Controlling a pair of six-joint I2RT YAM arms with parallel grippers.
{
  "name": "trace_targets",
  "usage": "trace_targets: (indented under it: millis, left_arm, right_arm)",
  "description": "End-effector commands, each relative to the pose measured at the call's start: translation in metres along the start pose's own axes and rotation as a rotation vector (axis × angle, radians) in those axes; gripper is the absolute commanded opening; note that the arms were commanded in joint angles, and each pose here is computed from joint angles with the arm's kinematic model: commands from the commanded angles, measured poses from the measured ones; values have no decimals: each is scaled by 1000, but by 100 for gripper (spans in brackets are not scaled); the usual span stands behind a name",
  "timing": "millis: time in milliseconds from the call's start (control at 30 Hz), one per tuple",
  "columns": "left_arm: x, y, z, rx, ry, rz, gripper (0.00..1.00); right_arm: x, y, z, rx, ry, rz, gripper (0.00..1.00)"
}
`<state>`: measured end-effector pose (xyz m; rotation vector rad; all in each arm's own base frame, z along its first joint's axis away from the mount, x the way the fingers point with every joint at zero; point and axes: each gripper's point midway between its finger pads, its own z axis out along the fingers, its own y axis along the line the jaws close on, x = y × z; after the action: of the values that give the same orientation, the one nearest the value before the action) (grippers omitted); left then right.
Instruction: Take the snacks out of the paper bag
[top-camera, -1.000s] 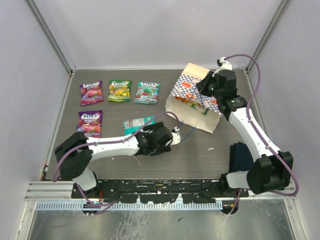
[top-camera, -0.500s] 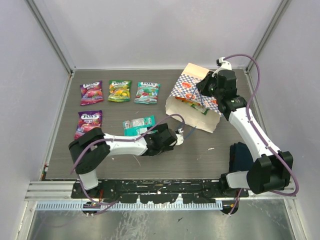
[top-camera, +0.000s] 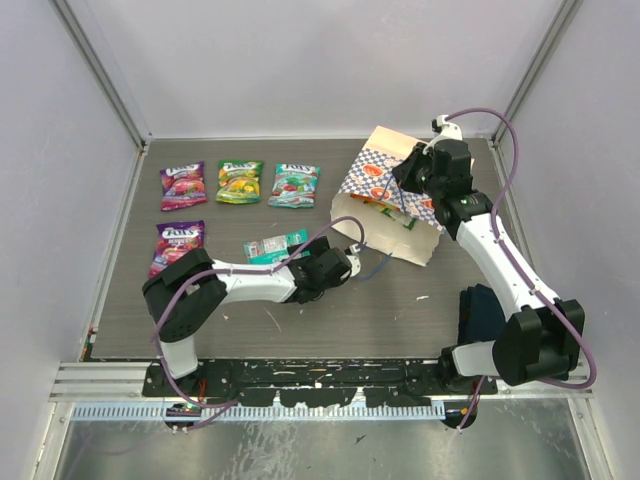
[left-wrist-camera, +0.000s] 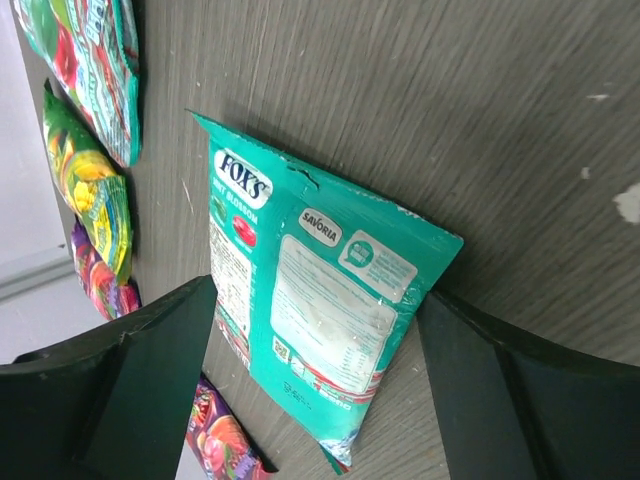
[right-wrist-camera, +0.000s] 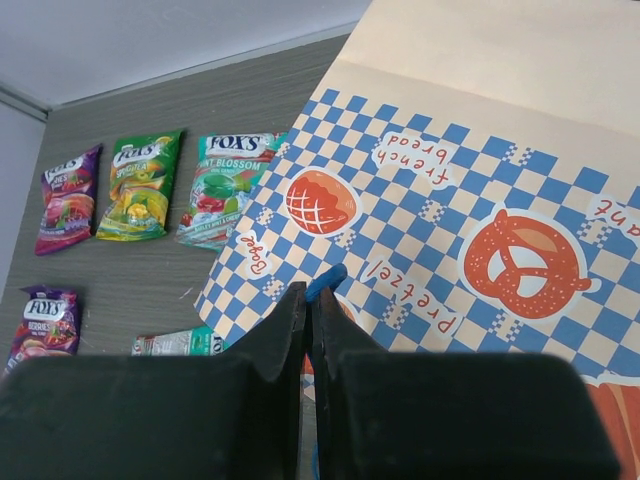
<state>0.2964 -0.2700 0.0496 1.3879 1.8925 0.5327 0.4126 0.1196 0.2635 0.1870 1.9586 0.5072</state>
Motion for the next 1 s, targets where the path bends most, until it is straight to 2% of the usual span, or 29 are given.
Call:
trace_targets:
  millis: [0, 100, 133, 167, 200, 233, 500, 667, 700, 800, 900, 967]
  left_arm:
    - [7, 7, 7, -26, 37, -33, 78]
    - [4, 10, 6, -21, 35, -47, 52]
    - [3, 14, 4, -31, 35, -62, 31]
    - [-1, 20, 2, -47, 33, -83, 17]
    - [-4, 26, -1, -56, 27, -98, 5]
    - [-8, 31, -4, -65, 21, -115, 0]
    - [-41, 73, -49, -17, -89, -360, 0]
    - [-76, 81, -117, 253, -287, -581, 0]
    - [-86, 76, -134, 348, -339, -612, 0]
    - [-96, 78, -168, 521, -417, -722, 0]
    - [-91, 92, -171, 688, -403, -927, 0]
    - [-79, 104, -151, 736, -376, -1056, 0]
  right_arm:
    - [-17, 6, -1, -17, -66, -19, 1]
    - [-16, 6, 1, -15, -63, -19, 1]
    - [-16, 5, 1, -14, -63, -18, 1]
    - [-16, 6, 2, -16, -63, -16, 1]
    - [-16, 6, 2, -18, -62, -16, 1]
    - [-16, 6, 2, -18, -61, -15, 1]
    - [-20, 7, -1, -20, -76, -14, 1]
    - [-21, 8, -1, -22, -78, -13, 1]
    - [-20, 8, -1, -23, -77, -11, 1]
    - [-20, 11, -1, -32, -76, -5, 1]
    - [-20, 12, -1, -40, -75, 1, 1]
    - [-20, 13, -2, -45, -76, 3, 1]
